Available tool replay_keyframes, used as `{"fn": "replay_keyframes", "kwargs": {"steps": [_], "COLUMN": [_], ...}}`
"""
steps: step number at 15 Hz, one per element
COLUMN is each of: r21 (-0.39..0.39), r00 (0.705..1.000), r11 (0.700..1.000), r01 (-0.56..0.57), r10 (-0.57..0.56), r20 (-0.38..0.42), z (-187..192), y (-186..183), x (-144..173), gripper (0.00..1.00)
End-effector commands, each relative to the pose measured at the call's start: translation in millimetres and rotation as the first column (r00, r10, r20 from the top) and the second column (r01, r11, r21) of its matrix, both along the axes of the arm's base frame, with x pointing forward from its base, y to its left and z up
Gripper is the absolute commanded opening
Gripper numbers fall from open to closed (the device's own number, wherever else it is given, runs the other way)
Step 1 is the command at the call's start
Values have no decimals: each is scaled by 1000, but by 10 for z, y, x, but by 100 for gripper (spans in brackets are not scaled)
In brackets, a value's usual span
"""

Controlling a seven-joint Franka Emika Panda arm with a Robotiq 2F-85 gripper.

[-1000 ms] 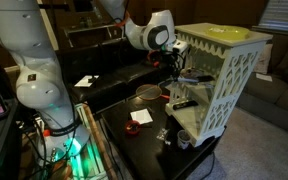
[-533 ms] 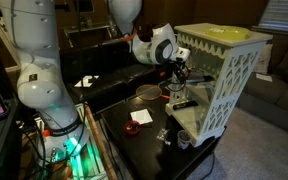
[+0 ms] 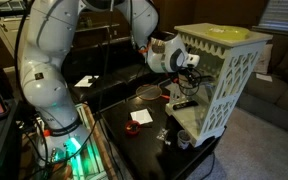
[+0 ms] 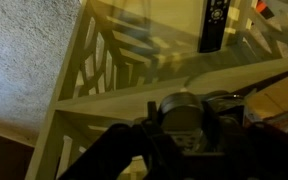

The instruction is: Pick up the remote on top of the rack and put it on the top shelf

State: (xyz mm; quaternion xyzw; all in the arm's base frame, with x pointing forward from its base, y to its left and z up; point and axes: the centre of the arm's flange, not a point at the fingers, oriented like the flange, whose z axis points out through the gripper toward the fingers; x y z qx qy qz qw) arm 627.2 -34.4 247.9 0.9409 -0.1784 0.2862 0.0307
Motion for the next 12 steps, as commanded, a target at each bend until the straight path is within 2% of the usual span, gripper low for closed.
{"fn": "replay_keyframes", "kwargs": {"steps": [1,7,11,12], "r21": [-42,-81,-59,-54], "r00": [1000,998,997,996], "r11": [999,995,995,995], "r01": [10,56,80,85], "r10": [-9,-57,-80,-85], "r20": [24,-15,-5,2], "z": [-111,-300,-365,-357], "y": [38,-68,-63,-58], "x": [356,533,612,619], "gripper": [20,20,20,70]}}
